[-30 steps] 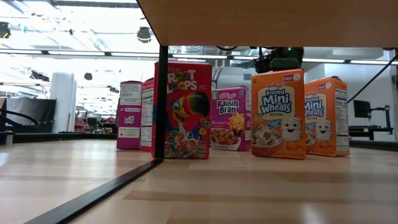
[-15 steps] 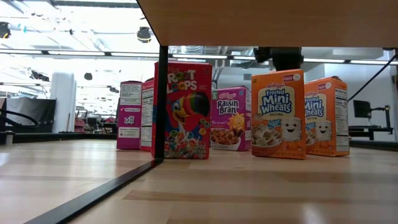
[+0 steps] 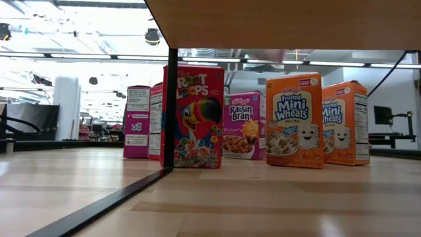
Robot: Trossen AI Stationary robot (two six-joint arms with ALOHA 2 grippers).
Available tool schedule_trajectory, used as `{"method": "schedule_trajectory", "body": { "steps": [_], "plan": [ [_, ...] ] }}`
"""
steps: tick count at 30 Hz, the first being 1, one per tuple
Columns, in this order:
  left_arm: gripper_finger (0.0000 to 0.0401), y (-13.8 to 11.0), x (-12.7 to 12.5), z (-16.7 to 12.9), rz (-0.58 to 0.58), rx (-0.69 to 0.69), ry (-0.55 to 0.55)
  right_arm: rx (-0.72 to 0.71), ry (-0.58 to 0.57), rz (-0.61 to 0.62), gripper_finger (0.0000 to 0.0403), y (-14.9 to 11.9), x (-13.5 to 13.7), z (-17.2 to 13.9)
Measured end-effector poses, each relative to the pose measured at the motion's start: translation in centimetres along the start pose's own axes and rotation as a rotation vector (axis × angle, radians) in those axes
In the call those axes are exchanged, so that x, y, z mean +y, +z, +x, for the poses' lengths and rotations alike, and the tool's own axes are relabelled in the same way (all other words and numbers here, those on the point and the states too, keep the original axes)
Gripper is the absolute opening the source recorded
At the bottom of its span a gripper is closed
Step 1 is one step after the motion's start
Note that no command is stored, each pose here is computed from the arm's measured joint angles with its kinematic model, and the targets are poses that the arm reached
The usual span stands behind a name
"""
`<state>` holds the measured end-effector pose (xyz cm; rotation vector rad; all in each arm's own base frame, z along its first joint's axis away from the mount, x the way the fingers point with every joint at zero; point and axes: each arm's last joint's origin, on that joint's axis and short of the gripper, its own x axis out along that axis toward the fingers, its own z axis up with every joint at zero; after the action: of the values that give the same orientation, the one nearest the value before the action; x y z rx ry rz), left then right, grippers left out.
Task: Stack cereal on shelf
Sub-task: Put the purple cereal box on the upper left shelf
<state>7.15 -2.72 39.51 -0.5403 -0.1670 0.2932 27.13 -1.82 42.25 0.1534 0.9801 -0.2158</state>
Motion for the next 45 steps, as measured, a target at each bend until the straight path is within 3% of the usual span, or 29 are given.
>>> {"method": "schedule_trajectory", "body": {
  "steps": [8, 12, 19, 28, 38, 45],
  "plan": [
    [0.0290, 0.0, 0.0, 0.0, 0.001, 0.000, 0.000, -0.094, 0.182, -0.035, 0.0134, -0.6, 6.8, -2.9],
    [0.0290, 0.0, 0.0, 0.0, 0.001, 0.000, 0.000, -0.082, 0.255, -0.070, 0.0133, -1.1, 10.5, -2.1],
    [0.0290, 0.0, 0.0, 0.0, 0.012, 0.003, 0.000, -0.012, 0.277, -0.097, 0.0131, -0.7, 15.1, 1.1],
    [0.0290, -0.2, 0.1, 0.0, 0.031, 0.014, 0.003, 0.109, 0.201, -0.099, 0.0129, 2.0, 17.2, 3.8],
    [0.0290, -0.3, 0.2, 0.0, 0.042, 0.022, 0.014, 0.257, 0.168, -0.136, 0.0129, 0.8, 17.7, 6.1],
    [0.0290, -0.3, 0.4, 0.0, 0.045, -0.006, 0.074, 0.229, 0.151, -0.212, 0.0129, 0.6, 18.2, 5.9]
  ]
}}
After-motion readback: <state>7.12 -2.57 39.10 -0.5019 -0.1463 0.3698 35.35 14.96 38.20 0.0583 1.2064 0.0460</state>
